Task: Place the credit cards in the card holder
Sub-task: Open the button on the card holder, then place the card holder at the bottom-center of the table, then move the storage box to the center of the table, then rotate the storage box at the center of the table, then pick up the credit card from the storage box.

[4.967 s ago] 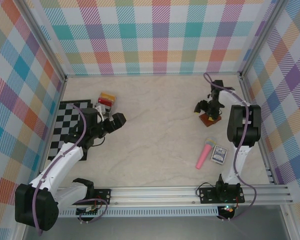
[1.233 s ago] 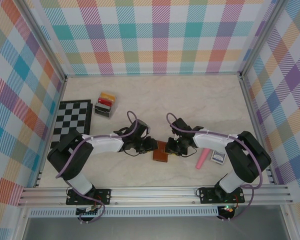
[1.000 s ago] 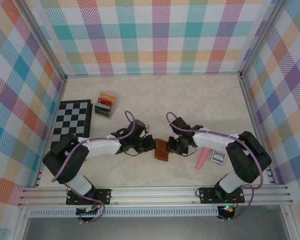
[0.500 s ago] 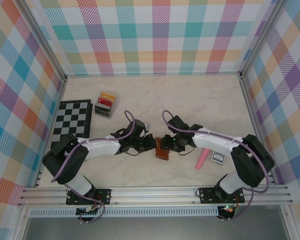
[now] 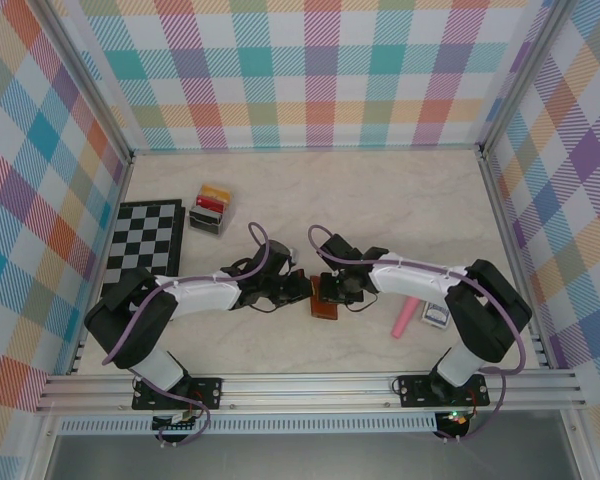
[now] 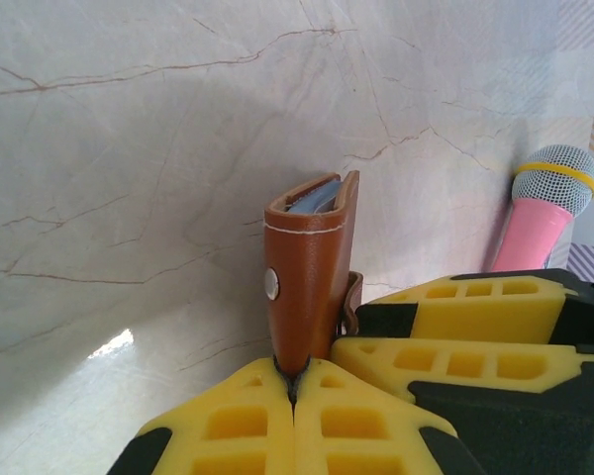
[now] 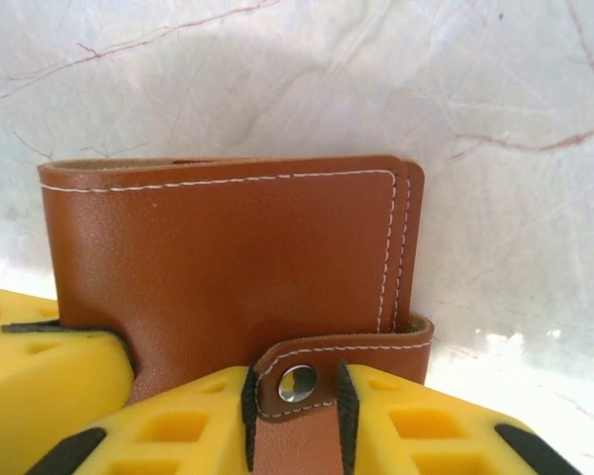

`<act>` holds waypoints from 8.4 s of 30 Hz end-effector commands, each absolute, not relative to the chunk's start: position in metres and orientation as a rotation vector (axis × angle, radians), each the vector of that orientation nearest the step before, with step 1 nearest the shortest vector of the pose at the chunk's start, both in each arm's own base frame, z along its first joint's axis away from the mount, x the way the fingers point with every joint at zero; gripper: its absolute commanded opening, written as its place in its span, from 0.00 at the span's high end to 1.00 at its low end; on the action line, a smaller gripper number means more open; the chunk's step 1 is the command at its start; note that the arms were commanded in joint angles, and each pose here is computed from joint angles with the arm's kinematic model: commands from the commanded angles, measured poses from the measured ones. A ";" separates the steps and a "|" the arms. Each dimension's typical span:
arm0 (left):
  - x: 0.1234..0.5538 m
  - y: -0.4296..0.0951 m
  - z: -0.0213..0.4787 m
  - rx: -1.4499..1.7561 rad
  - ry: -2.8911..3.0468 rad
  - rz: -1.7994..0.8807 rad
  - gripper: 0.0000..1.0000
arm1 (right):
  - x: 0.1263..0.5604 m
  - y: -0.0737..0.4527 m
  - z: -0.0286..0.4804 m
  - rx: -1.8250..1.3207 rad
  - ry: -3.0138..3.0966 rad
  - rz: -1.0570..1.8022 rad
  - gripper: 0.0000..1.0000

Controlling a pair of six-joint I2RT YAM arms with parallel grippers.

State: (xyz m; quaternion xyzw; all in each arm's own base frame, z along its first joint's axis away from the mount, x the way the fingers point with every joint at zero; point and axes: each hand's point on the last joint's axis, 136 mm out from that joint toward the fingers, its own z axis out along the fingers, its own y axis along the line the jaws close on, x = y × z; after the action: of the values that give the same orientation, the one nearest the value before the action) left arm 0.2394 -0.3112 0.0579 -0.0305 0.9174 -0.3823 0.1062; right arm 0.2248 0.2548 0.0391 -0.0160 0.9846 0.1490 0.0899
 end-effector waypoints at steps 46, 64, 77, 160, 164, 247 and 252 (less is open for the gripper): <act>0.240 -0.235 0.069 -0.213 2.665 -0.635 0.44 | 0.223 0.192 0.034 -0.093 2.984 -0.003 0.60; 0.301 -0.122 0.164 -0.409 2.478 -0.439 0.09 | 0.243 0.218 0.114 -0.055 2.742 0.361 0.40; 0.445 -0.042 0.170 -0.554 2.512 -0.439 0.00 | 0.246 0.240 0.109 -0.089 2.751 0.473 0.20; 0.429 -0.288 0.092 -0.454 2.559 -1.248 0.00 | 0.254 0.198 0.091 0.298 2.815 0.799 0.22; 0.430 -0.307 0.096 -0.397 2.575 -1.275 0.00 | 0.253 0.193 0.091 0.305 2.814 0.766 0.22; 0.322 -0.247 0.118 -0.458 2.471 -0.871 0.00 | 0.321 0.187 0.121 -0.218 2.791 0.148 0.32; 0.314 -0.242 0.115 -0.456 2.472 -0.878 0.00 | 0.334 0.192 0.106 -0.280 2.824 0.066 0.30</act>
State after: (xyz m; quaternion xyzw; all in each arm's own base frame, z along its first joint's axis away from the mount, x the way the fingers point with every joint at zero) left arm 0.3236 -0.2480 0.1198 -0.1762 0.8948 -0.3353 0.2365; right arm 0.3304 0.2011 0.1098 -0.0780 0.9819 0.0618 0.1612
